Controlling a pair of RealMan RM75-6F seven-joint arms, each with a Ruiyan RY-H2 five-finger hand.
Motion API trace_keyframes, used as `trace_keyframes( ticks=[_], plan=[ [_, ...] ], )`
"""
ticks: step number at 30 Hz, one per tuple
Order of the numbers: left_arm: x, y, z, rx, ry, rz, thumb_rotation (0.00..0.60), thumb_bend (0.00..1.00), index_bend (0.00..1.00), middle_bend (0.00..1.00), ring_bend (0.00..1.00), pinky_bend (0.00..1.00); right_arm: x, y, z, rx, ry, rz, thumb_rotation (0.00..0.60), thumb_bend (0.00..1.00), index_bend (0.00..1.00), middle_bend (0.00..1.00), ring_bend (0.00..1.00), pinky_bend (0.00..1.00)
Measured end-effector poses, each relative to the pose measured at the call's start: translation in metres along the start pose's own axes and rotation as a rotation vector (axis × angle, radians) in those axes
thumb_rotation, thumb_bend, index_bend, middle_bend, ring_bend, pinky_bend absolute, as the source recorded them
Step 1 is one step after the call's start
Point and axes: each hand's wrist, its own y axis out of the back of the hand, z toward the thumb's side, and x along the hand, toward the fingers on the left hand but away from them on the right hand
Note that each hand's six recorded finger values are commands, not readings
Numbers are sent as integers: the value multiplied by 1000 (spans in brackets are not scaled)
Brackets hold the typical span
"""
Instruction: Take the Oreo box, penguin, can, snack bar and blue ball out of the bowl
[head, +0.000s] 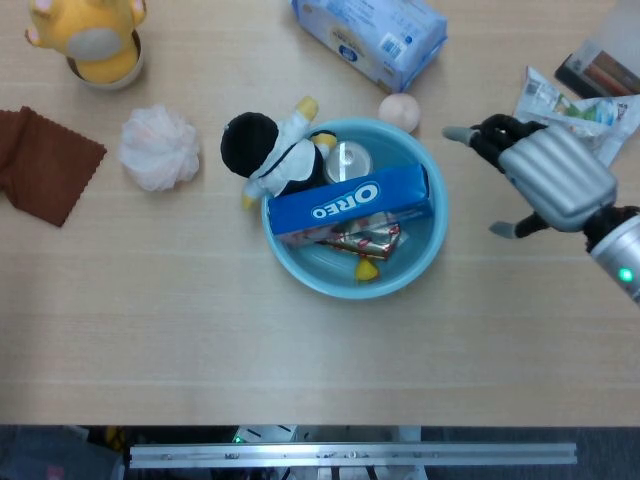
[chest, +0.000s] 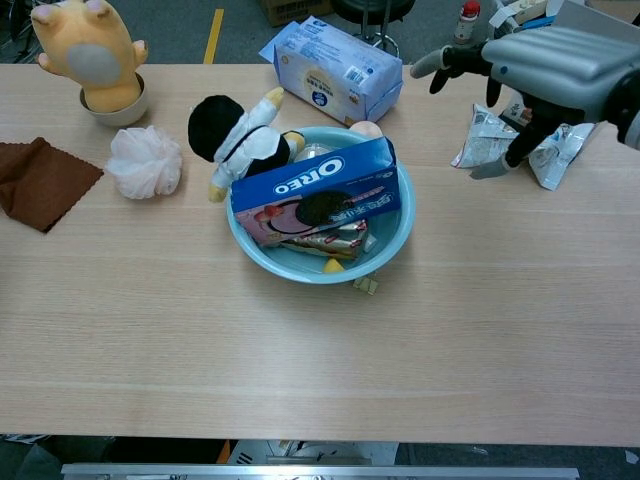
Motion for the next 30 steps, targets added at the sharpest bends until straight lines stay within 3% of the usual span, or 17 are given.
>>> trace_keyframes(
  ticks=[15, 20, 23, 26, 30],
  plan=[
    [3, -5, -8, -8, 13, -12, 600, 404, 303, 316, 273, 224, -76, -43, 49, 30, 18, 111, 600, 40, 134, 239, 168, 389],
    [3, -6, -8, -8, 8, -18, 600, 405, 303, 317, 273, 223, -85, -56, 52, 47, 4, 141, 600, 124, 141, 250, 173, 393],
    [3, -6, -9, -11, 5, -17, 600, 404, 303, 317, 273, 222, -91, -62, 53, 41, -9, 145, 600, 235, 227, 315, 260, 483],
    [2, -6, -10, -11, 7, -18, 600, 404, 303, 316, 273, 221, -97, -63, 53, 44, -13, 120, 600, 325, 382, 407, 392, 647],
    [1, -6, -11, -11, 10, -19, 600, 404, 303, 316, 273, 221, -100, -63, 55, 38, -8, 92, 600, 403, 485, 481, 493, 741]
  ],
)
